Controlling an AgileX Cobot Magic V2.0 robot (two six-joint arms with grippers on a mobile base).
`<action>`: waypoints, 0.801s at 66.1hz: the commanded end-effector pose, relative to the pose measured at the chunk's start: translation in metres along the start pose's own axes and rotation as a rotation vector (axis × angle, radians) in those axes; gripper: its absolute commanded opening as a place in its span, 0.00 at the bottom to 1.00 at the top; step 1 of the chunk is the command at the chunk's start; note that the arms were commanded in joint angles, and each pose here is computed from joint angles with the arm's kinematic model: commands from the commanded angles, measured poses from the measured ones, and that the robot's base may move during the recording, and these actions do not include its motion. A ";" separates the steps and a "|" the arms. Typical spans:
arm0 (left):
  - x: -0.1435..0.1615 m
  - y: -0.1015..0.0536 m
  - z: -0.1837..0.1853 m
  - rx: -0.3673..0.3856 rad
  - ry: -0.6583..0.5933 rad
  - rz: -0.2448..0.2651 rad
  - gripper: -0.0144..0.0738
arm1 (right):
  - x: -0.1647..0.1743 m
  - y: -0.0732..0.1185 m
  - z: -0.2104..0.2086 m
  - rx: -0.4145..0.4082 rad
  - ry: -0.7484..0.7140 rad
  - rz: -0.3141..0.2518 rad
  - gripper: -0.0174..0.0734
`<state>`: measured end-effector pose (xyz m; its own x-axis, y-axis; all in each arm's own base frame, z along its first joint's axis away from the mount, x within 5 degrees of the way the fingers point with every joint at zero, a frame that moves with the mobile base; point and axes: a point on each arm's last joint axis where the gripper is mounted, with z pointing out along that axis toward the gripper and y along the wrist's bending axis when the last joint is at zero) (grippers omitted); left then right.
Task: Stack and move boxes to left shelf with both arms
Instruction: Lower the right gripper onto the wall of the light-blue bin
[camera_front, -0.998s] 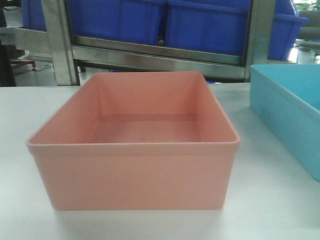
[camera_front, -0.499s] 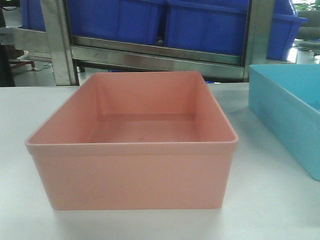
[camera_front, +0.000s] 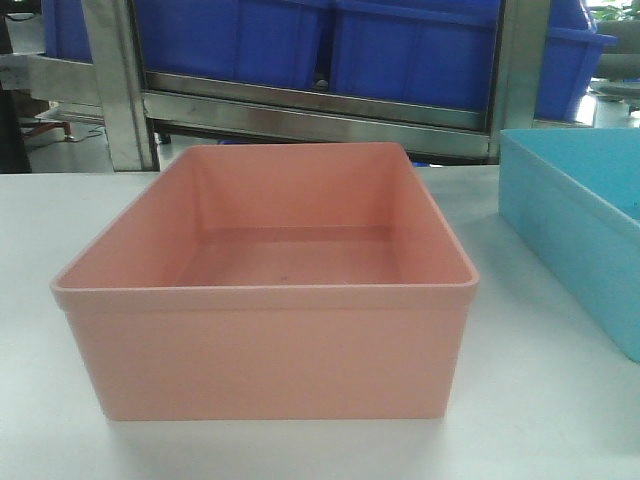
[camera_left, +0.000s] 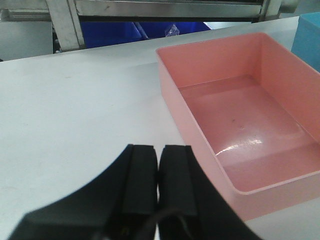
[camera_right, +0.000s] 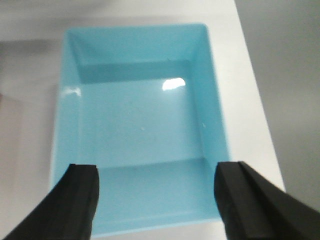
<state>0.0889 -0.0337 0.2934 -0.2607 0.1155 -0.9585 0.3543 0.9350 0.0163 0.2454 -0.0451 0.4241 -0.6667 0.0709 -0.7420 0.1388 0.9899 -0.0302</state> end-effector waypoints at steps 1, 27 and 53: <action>-0.016 -0.001 -0.003 0.016 -0.112 0.008 0.15 | -0.013 -0.021 -0.002 0.065 -0.013 -0.017 0.77; -0.017 -0.001 -0.004 0.012 -0.120 0.025 0.15 | -0.017 -0.062 0.101 0.074 0.135 -0.227 0.77; -0.017 -0.001 -0.004 0.012 -0.120 0.025 0.15 | -0.015 -0.100 0.194 -0.048 0.165 -0.184 0.77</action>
<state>0.0893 -0.0333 0.2941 -0.2472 0.1289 -0.9603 0.3536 0.9348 0.0345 0.3737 -0.1656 0.2875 -0.8590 -0.0527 -0.5093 -0.0095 0.9962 -0.0870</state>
